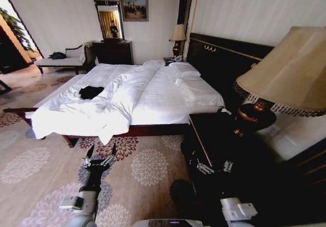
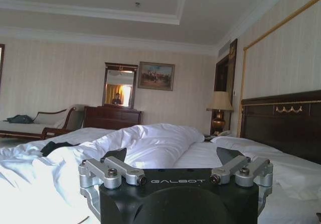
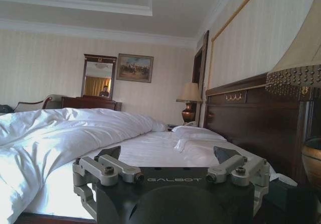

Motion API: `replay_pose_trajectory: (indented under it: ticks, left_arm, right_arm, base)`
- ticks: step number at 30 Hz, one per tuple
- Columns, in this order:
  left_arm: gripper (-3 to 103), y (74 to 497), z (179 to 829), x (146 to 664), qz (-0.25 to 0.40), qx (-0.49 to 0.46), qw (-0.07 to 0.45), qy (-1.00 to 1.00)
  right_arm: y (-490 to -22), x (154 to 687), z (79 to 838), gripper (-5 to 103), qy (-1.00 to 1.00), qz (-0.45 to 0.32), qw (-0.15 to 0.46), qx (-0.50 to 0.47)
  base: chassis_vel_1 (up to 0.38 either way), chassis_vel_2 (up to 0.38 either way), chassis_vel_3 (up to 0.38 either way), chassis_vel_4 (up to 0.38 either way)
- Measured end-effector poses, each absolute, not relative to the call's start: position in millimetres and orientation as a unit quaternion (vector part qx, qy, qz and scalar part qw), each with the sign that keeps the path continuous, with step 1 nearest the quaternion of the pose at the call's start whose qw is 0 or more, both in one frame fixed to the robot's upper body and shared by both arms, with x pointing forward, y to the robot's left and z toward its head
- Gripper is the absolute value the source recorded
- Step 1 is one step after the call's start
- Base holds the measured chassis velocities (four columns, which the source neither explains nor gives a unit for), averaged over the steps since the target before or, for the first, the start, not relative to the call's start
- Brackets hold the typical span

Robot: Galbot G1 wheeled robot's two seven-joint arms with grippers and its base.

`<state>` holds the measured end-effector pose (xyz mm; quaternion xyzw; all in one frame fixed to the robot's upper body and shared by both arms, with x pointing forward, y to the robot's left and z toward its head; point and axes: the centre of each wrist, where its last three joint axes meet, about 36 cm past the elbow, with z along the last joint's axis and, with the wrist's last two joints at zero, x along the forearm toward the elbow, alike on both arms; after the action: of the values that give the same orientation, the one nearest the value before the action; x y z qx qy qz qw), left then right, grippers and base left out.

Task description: Fold the clothes on the bed.

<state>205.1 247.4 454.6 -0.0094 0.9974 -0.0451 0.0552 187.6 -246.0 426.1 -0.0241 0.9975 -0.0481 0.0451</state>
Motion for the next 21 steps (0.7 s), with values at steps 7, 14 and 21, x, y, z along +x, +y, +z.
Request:
replay_pose_trajectory:
  ticks: [7,14,21]
  left_arm:
    - [100,247.1,453.3,204.8,-0.045,-0.008,0.051,0.998]
    - [100,250.8,454.1,207.4,-0.038,-0.009,0.043,0.998]
    - [100,266.2,457.3,213.0,-0.046,-0.021,0.042,0.998]
  right_arm:
    - [-245.5,187.0,426.0,100,0.998,-0.047,0.045,-0.022]
    - [-249.7,188.4,425.2,100,0.998,-0.049,0.046,-0.021]
    - [-264.2,195.0,427.8,100,0.997,-0.051,0.053,-0.014]
  base:
    - [-0.091,0.058,0.08,-0.075]
    - [-0.081,0.085,0.093,-0.083]
    - [-0.079,0.069,0.069,-0.081]
